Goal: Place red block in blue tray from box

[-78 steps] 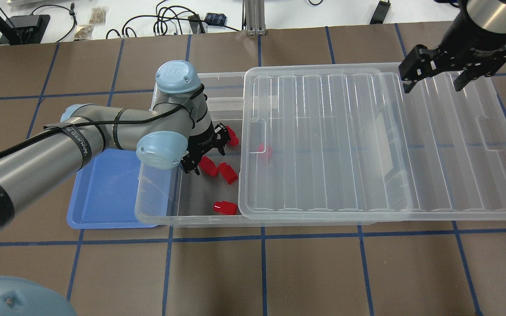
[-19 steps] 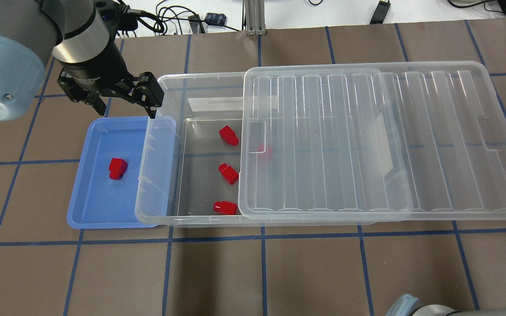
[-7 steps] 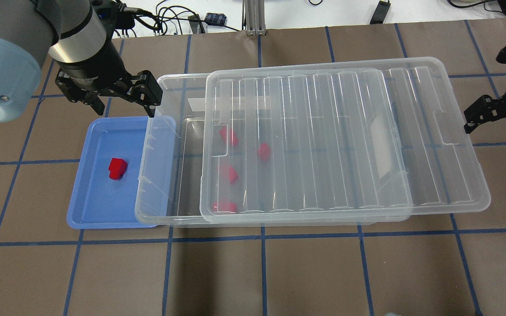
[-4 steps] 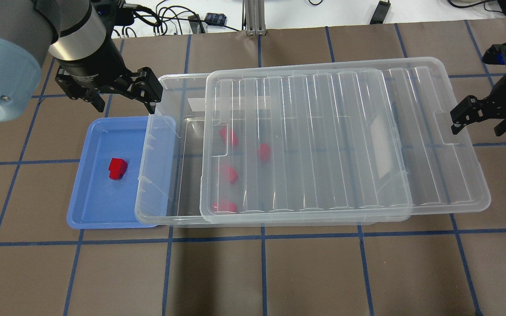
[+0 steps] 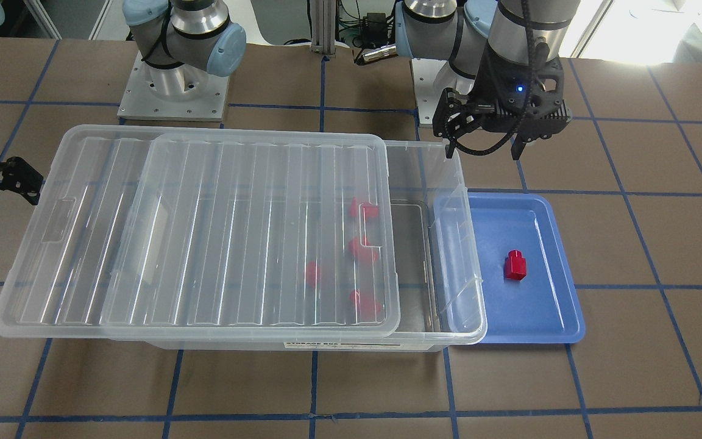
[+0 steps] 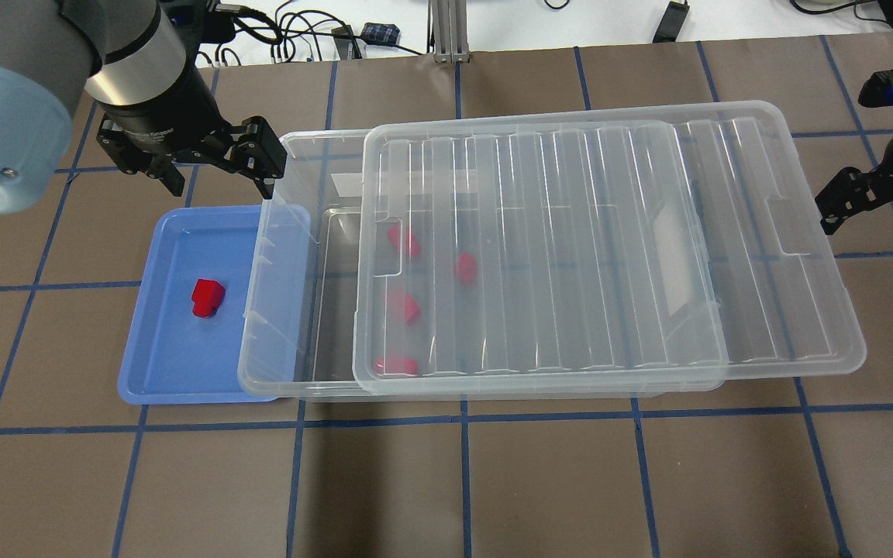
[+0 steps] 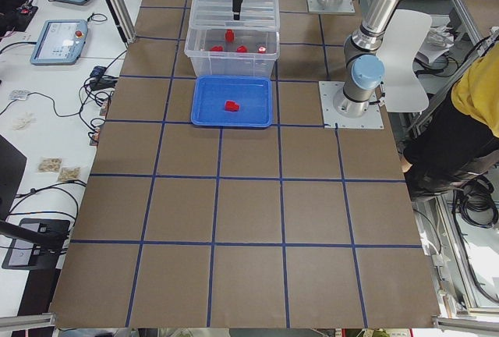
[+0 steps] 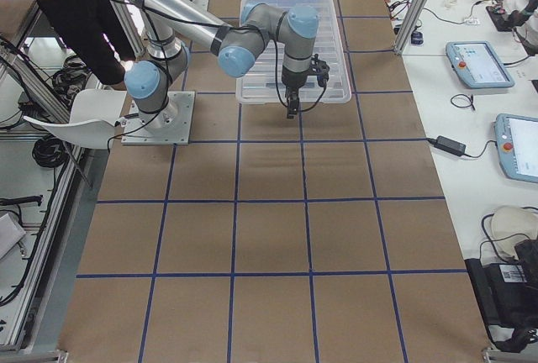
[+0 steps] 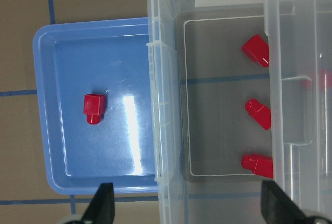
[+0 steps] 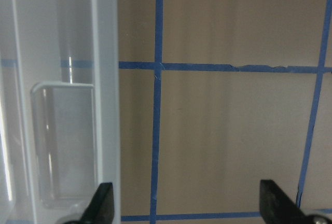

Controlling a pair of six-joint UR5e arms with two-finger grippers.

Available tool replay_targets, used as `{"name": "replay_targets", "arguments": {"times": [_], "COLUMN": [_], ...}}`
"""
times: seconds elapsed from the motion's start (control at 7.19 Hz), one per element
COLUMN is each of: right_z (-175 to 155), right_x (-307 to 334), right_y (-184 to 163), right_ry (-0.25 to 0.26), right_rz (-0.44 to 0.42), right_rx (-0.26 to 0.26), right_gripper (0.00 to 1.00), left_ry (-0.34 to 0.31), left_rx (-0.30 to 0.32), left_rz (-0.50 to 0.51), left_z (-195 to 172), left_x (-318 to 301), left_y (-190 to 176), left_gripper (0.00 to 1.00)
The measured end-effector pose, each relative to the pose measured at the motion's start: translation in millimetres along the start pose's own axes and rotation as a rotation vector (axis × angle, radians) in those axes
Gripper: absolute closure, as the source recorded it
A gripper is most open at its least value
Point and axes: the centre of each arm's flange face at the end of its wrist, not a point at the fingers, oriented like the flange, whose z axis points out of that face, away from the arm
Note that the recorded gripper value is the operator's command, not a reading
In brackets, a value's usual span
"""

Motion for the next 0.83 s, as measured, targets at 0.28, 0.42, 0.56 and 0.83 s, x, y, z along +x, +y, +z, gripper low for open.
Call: {"name": "replay_targets", "arguments": {"times": [0.28, 0.42, 0.56, 0.83], "right_z": [15, 24, 29, 33], "right_x": [12, 15, 16, 10], "right_y": [-3, -7, -8, -9], "right_ry": [-0.008, -0.015, -0.023, -0.042], "right_rz": [-0.012, -0.007, 0.007, 0.044], "right_rx": [-0.020, -0.035, -0.043, -0.046], "right_gripper": [0.00, 0.00, 0.00, 0.00], "left_ry": [0.000, 0.000, 0.000, 0.000], "left_rx": [0.000, 0.000, 0.000, 0.000], "left_rz": [0.000, 0.000, 0.001, 0.003], "left_z": [0, 0, 0, 0], "left_x": [0, 0, 0, 0], "left_y": [0, 0, 0, 0], "left_gripper": [0.00, 0.00, 0.00, 0.00]}}
